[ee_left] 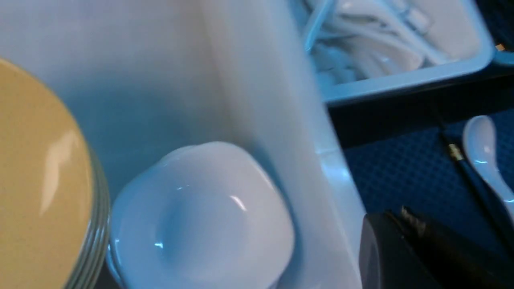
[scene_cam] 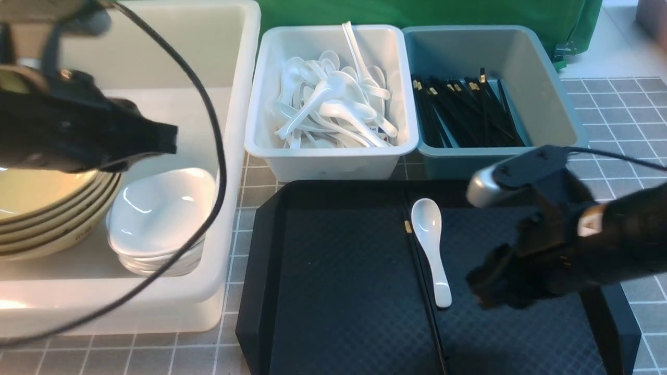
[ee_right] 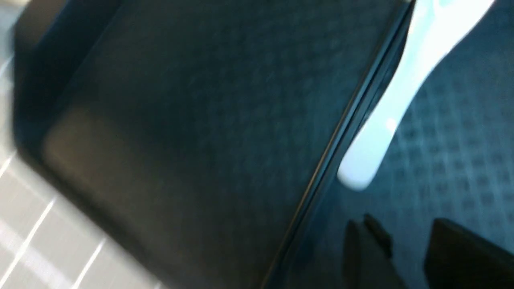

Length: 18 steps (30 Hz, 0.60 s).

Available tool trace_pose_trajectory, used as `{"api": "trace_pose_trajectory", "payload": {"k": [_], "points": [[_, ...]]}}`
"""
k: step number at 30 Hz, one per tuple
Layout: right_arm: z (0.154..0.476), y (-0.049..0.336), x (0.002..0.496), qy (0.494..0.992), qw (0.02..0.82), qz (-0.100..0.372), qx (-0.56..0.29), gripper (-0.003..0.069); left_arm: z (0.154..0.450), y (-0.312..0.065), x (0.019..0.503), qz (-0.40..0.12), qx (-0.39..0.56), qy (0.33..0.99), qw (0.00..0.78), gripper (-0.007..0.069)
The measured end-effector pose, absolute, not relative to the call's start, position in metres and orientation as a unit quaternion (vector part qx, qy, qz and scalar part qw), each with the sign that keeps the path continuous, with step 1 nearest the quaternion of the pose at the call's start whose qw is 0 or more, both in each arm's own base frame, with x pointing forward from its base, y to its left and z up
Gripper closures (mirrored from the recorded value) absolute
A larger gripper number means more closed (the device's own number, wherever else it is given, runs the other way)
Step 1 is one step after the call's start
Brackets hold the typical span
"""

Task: On grey table put chopsticks spoon bowls plates into blue grey white boxes.
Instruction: 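Reach down and grasp the white spoon resting in the bowl with the right gripper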

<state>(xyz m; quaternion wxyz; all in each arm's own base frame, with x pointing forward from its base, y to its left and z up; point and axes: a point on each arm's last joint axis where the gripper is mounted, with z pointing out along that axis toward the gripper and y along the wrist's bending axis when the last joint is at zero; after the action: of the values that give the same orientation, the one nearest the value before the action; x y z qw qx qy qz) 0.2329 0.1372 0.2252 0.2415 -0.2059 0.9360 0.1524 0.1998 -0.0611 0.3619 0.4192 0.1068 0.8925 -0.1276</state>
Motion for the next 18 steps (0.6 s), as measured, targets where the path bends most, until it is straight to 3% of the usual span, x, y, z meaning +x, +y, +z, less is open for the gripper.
{"api": "trace_pose_trajectory", "payload": {"k": [4,9,18], "points": [[0.209,0.149,0.257,0.939,0.235,0.146,-0.204,0.0302,0.366,-0.054,0.158,-0.133,0.117,0.872,0.456,0.0634],[0.184,0.171,0.283,0.941,0.216,0.139,-0.219,0.0296,0.331,-0.035,0.112,-0.080,0.137,0.867,0.472,0.0634],[0.164,0.177,0.299,0.944,0.210,0.127,-0.218,0.0472,0.291,-0.018,0.074,-0.030,0.155,0.859,0.488,0.0634]]}}
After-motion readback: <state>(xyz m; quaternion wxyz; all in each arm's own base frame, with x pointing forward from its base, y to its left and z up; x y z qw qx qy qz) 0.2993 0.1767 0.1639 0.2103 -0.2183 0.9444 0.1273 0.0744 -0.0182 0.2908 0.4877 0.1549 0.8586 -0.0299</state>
